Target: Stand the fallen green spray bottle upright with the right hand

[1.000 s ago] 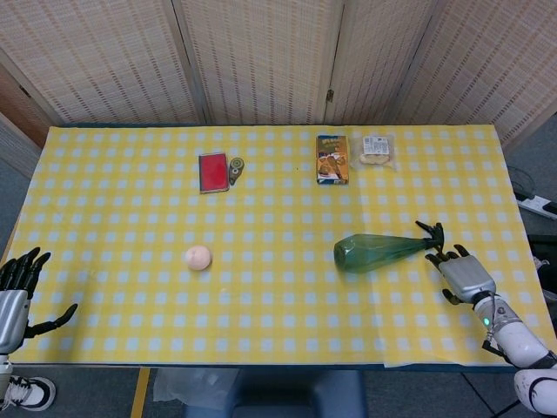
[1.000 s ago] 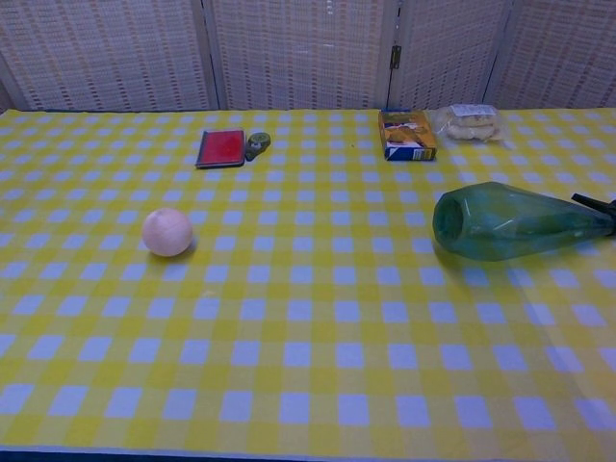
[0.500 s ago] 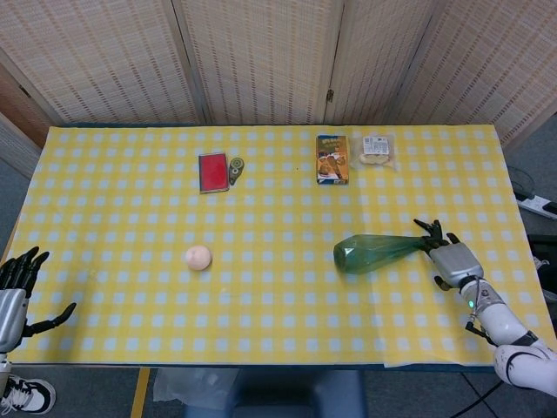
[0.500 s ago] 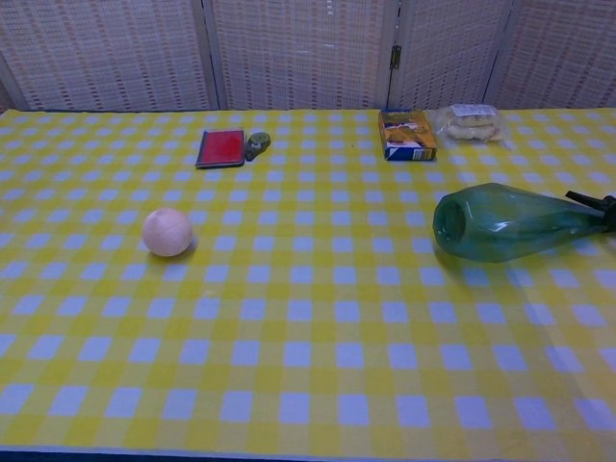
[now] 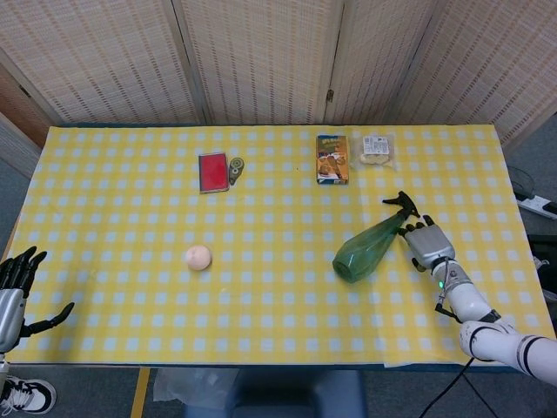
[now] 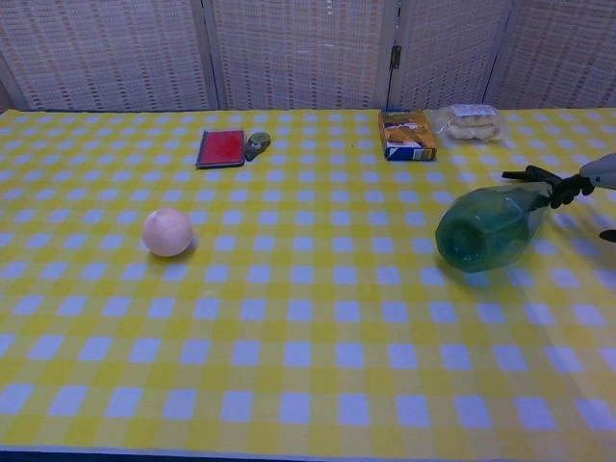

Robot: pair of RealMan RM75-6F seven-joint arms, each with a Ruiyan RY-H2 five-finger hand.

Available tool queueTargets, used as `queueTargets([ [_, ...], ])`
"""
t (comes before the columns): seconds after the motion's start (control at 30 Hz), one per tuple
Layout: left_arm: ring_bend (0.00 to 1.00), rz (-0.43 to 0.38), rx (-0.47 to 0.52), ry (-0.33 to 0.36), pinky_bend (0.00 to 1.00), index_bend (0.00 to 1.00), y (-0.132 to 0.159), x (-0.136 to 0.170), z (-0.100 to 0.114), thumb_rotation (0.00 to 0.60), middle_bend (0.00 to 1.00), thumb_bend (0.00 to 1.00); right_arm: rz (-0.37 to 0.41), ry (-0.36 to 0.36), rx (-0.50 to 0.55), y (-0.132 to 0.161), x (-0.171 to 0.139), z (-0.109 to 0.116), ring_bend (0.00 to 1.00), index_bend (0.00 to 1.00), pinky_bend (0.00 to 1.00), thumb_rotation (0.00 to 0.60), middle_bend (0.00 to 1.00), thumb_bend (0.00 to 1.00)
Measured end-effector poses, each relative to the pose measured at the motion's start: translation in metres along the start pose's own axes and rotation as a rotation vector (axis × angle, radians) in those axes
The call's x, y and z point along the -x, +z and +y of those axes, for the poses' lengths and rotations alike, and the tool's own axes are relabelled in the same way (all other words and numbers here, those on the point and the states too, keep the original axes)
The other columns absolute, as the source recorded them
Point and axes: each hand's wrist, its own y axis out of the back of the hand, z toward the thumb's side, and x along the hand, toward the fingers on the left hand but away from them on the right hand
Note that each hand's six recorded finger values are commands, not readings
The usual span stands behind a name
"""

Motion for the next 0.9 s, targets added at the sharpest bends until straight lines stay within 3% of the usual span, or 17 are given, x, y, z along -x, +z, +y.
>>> queueTargets([
  [0.53, 0.04, 0.001, 0.005, 0.014, 0.02, 0.00, -0.001, 0.002, 0.005, 0.322, 0.05, 0.26, 0.087, -0.092, -0.046, 0.066, 0.032, 0.034, 0.16, 0.09, 0.00, 0.600, 0.17, 0.47],
  [0.9, 0.04, 0.001, 0.008, 0.017, 0.02, 0.00, -0.002, 0.004, 0.006, 0.321, 0.05, 0.26, 0.136, -0.152, -0.029, 0.068, 0.004, 0.045, 0.15, 0.09, 0.00, 0.600, 0.17, 0.46],
])
